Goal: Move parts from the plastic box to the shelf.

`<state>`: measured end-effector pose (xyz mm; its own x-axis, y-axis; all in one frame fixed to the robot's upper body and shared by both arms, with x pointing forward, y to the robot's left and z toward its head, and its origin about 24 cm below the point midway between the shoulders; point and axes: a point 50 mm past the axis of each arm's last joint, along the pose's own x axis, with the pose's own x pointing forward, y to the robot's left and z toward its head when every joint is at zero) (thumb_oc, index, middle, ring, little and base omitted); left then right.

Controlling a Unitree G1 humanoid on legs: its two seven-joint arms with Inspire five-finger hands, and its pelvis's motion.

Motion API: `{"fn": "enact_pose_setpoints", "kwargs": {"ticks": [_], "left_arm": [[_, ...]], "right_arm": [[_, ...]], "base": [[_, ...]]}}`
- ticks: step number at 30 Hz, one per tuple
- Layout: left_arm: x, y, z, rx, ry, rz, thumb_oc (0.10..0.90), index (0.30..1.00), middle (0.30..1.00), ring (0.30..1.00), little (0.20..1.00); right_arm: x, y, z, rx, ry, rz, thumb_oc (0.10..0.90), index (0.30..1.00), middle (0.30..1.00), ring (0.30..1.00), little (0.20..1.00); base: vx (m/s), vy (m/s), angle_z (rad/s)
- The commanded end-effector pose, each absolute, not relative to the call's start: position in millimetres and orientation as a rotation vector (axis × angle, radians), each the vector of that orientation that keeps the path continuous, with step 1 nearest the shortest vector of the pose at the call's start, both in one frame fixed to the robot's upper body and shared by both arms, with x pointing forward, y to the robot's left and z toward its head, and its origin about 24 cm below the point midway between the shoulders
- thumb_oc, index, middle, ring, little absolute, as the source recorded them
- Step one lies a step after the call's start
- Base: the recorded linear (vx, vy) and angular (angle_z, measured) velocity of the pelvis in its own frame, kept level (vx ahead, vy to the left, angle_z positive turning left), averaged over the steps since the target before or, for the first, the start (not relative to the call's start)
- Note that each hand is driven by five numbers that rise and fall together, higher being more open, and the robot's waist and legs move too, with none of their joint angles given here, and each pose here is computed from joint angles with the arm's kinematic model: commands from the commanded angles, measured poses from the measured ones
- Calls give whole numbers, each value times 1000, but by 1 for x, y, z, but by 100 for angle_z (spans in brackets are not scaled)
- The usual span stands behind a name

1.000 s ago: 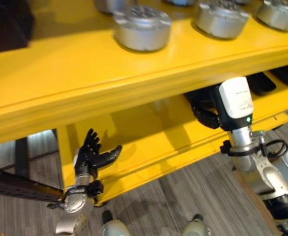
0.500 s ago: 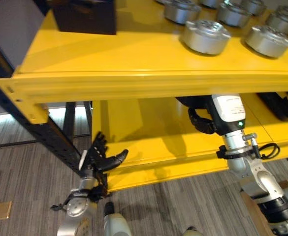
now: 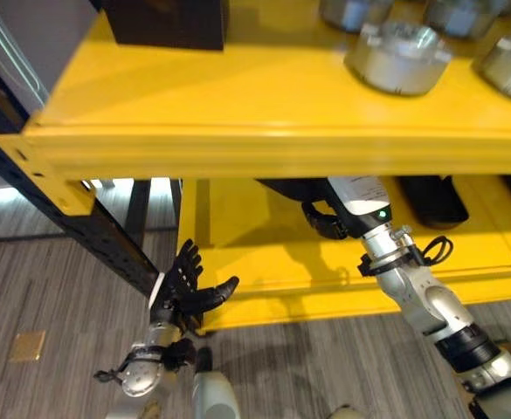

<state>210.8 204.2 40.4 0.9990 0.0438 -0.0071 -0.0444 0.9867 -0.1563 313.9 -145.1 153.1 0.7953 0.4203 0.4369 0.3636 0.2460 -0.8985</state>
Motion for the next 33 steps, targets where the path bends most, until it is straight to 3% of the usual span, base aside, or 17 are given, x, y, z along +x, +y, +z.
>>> {"fn": "enact_pose_setpoints", "kwargs": {"ticks": [1,7,33], "left_arm": [[220,219,88,-117,-236,45,900,1000,1000,1000,1000],[224,213,92,-141,-254,19,900,1000,1000,1000,1000],[226,209,97,-148,-275,-5,900,1000,1000,1000,1000]], "right_arm": [[320,-127,236,-1265,-1010,-144,400,300,300,300,300],[340,-145,225,-1349,-876,-181,400,300,300,300,300],[352,-196,264,-1267,-837,-548,400,300,300,300,300]], "base": [[-136,-37,13],[-124,-51,8],[-8,-13,-1]]}}
